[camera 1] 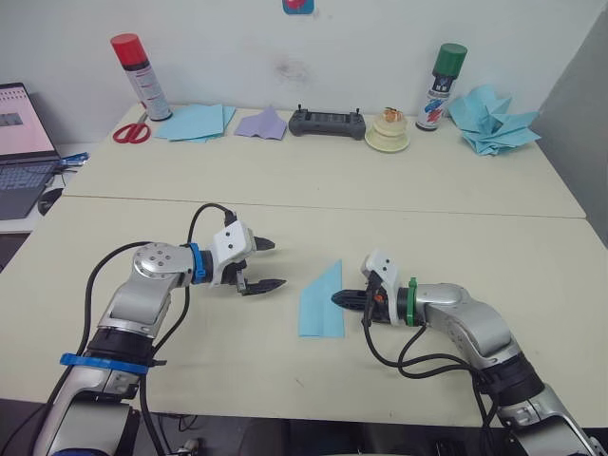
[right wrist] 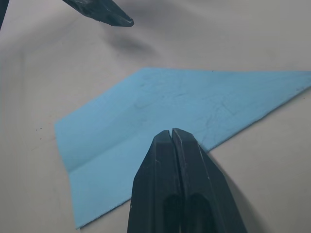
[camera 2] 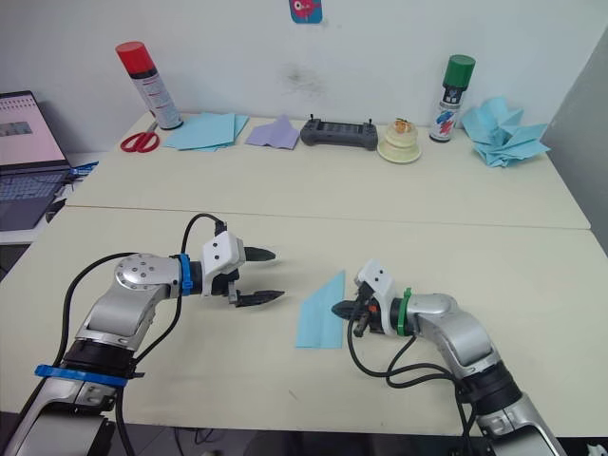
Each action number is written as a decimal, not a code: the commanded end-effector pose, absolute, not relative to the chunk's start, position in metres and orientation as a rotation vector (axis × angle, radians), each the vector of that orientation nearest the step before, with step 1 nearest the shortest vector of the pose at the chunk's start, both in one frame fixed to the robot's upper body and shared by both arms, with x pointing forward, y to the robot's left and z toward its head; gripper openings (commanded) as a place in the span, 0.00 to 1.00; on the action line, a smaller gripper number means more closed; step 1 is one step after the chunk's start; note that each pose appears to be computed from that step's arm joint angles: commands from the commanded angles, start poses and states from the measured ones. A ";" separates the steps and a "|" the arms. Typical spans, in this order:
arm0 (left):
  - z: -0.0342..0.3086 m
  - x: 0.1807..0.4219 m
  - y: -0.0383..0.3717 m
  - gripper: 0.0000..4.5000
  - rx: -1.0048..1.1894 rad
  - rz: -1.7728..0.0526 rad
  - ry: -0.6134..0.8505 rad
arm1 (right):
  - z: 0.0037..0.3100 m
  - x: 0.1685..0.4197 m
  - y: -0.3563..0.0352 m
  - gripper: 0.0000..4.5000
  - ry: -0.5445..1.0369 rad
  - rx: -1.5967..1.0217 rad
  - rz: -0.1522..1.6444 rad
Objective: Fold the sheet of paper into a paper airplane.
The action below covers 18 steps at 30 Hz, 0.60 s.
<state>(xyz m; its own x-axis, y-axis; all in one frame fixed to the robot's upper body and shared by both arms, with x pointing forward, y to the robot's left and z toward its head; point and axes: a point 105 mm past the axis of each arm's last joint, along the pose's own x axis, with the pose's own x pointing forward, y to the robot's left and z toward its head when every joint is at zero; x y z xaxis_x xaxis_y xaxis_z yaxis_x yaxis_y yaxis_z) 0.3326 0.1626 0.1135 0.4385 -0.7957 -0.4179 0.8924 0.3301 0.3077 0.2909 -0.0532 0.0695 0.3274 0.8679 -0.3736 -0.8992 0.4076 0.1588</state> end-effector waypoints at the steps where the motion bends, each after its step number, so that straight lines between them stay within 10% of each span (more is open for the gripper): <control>1: 0.122 0.334 0.164 0.99 0.559 -1.110 0.174 | 0.080 0.292 -0.055 0.00 0.406 -0.085 1.169; 18: 0.140 0.326 0.171 0.99 0.587 -1.226 0.209 | 0.087 0.290 -0.048 0.00 0.387 -0.080 1.193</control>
